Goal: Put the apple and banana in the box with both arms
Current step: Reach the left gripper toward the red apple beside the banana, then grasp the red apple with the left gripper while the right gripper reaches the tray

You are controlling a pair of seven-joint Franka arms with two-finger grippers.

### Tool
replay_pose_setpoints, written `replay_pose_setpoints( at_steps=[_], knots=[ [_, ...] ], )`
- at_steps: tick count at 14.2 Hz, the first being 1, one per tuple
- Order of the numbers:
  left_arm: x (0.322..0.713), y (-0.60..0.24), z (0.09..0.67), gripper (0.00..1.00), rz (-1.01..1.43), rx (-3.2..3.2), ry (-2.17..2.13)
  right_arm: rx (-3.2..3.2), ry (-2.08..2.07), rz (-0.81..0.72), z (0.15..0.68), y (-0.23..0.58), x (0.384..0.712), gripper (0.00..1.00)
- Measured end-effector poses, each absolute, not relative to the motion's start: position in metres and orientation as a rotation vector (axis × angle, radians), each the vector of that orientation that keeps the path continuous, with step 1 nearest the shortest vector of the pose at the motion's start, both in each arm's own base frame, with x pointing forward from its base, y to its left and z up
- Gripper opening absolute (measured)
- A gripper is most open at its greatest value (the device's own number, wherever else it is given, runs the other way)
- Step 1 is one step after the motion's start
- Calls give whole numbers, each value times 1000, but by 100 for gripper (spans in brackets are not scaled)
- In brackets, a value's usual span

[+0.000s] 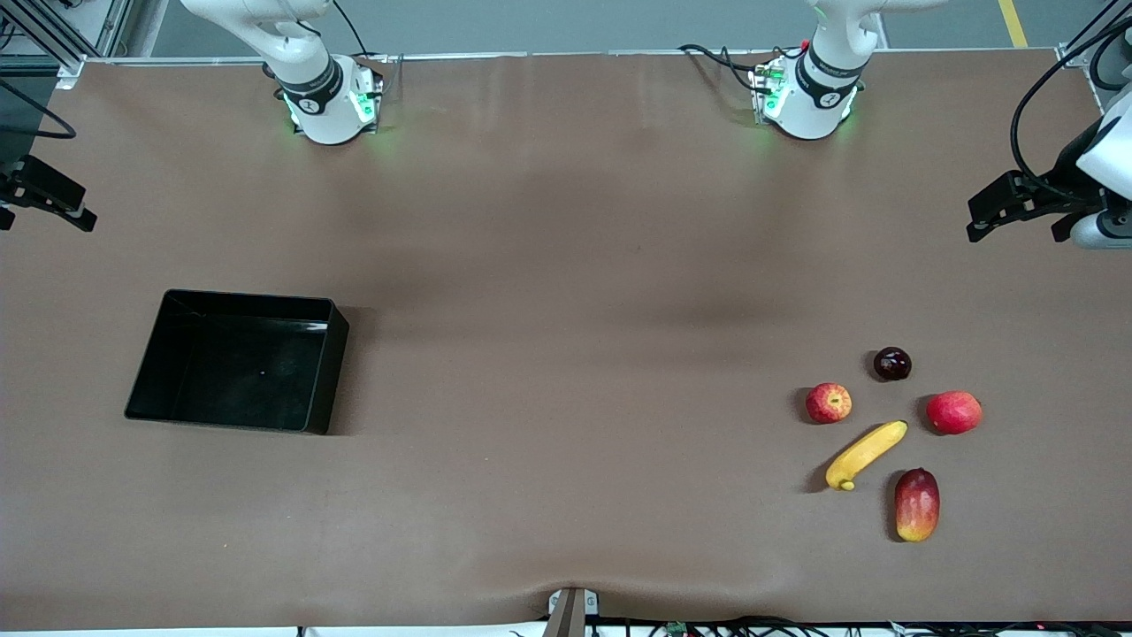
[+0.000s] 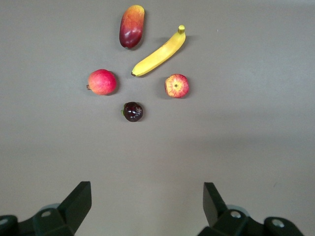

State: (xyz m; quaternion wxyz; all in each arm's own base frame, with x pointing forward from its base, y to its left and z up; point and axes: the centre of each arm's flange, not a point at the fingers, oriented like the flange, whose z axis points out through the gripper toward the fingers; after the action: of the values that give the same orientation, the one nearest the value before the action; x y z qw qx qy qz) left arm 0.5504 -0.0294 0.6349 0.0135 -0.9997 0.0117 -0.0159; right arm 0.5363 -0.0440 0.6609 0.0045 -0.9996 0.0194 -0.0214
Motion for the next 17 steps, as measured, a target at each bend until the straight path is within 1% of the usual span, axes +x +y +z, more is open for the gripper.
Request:
replay_pose_setpoints(
  at_steps=[5, 7, 9, 13, 17],
  knots=[
    [556, -30, 625, 100, -22, -3114, 38, -3132, 61, -65, 661, -44, 536, 100],
    [568, -32, 608, 100, -3, -3116, 43, -3132, 61, -64, 661, -44, 536, 100],
    [589, -34, 583, 100, -17, -3119, 51, -3132, 61, -62, 661, -44, 536, 100],
    [639, -45, 503, 100, -44, -3128, 76, -3133, 71, -49, 658, -48, 537, 100],
    [679, -53, 398, 100, -55, -3142, 92, -3137, 169, 36, 629, -82, 548, 100]
  ],
)
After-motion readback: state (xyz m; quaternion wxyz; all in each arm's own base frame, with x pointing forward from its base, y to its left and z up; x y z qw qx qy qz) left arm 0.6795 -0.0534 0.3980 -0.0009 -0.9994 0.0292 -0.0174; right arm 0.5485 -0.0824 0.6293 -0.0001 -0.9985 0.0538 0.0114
